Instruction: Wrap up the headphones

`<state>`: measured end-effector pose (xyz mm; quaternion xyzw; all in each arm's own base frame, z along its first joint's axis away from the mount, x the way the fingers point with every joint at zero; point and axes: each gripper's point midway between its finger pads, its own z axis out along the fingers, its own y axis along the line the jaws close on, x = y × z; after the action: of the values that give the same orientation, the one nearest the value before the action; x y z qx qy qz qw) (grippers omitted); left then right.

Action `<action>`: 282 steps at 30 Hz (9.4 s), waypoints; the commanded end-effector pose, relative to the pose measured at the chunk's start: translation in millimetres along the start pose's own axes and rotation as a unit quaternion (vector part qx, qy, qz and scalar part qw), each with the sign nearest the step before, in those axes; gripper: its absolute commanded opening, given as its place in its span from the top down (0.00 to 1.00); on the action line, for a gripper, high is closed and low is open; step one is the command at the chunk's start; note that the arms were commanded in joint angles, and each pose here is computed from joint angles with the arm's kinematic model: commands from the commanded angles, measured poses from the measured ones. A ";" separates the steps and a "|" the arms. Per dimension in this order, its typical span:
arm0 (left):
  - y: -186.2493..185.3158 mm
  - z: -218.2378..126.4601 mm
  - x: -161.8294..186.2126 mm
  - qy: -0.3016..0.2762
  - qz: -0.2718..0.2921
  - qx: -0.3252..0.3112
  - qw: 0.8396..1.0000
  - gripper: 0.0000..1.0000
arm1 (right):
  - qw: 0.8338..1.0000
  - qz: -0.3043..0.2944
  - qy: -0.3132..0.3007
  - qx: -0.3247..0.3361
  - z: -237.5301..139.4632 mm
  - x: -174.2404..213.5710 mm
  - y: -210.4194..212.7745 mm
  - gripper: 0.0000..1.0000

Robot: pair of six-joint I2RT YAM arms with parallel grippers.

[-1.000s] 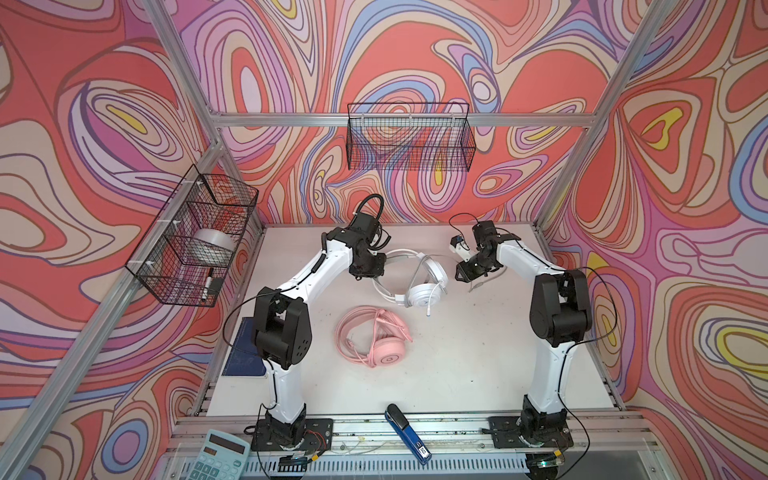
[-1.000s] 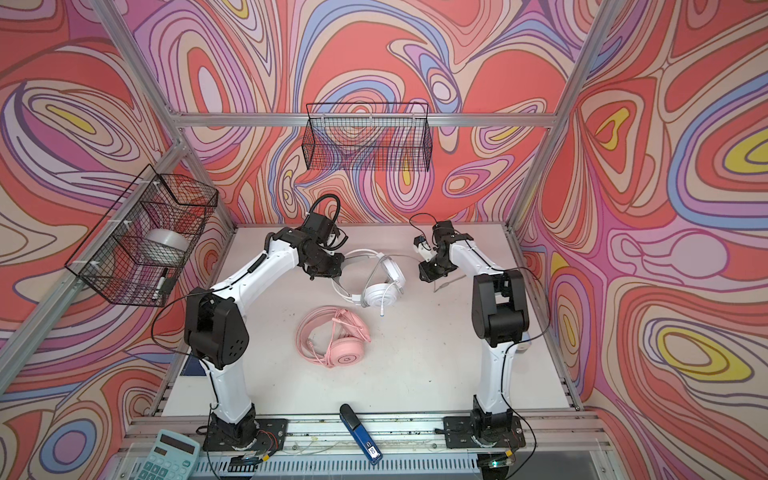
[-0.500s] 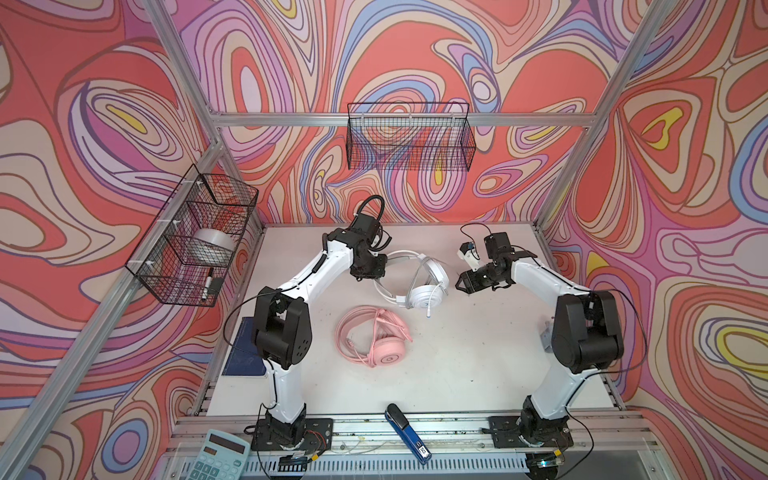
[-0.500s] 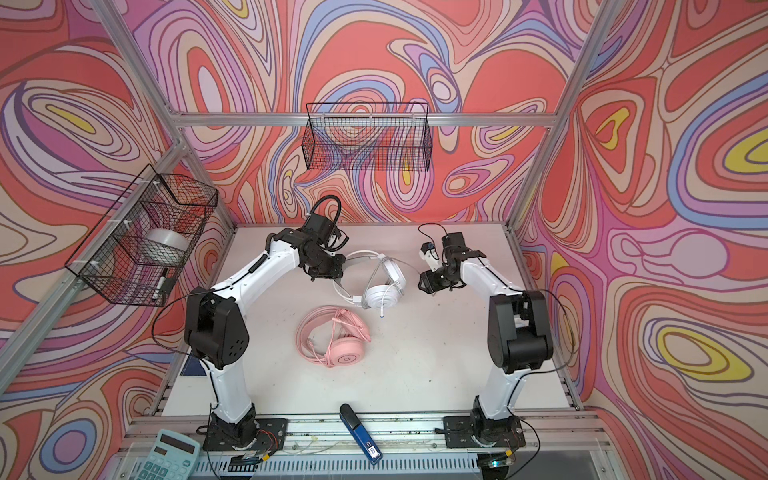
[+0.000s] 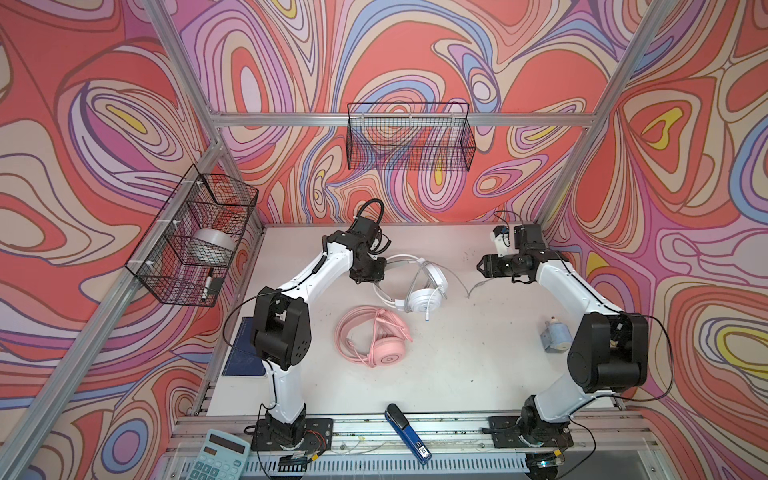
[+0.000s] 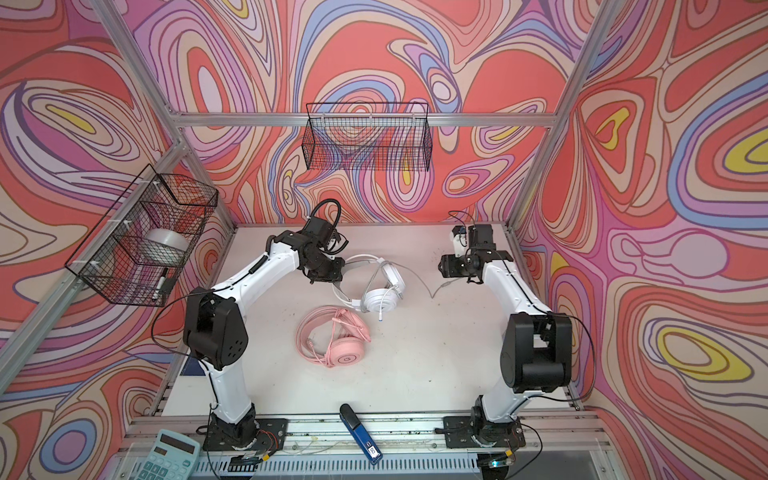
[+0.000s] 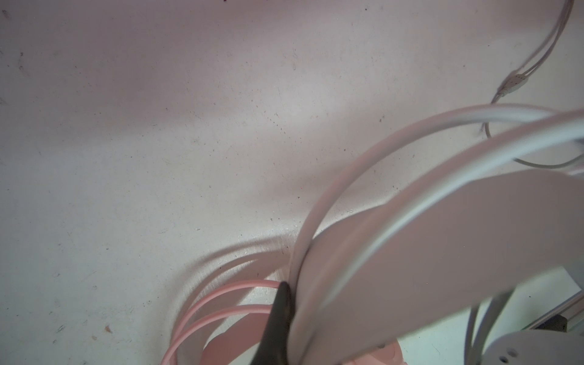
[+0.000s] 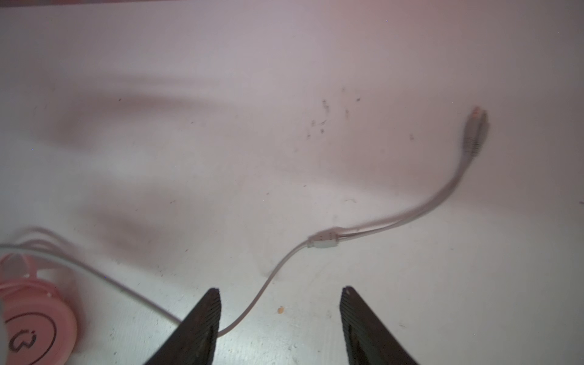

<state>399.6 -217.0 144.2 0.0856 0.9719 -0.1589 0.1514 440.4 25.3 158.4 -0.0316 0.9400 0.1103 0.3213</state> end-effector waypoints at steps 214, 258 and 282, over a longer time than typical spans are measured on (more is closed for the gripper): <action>39.6 47.8 -50.7 -0.061 -0.234 -0.061 0.968 1.00 | 0.897 -0.377 0.212 -0.089 -41.6 188.9 144.7 0.46; 44.2 42.7 -49.7 -0.061 -0.226 -0.072 0.969 1.00 | 0.823 -0.463 0.325 -0.055 6.5 293.8 109.6 0.75; 40.4 41.2 -50.1 -0.062 -0.223 -0.073 0.970 1.00 | 0.846 -0.482 0.204 -0.104 -35.1 243.0 149.4 1.00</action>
<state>456.5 -191.5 82.7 -0.1541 0.9716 -0.0986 0.1503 206.3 153.3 45.2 -0.5241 0.8449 0.0064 0.1065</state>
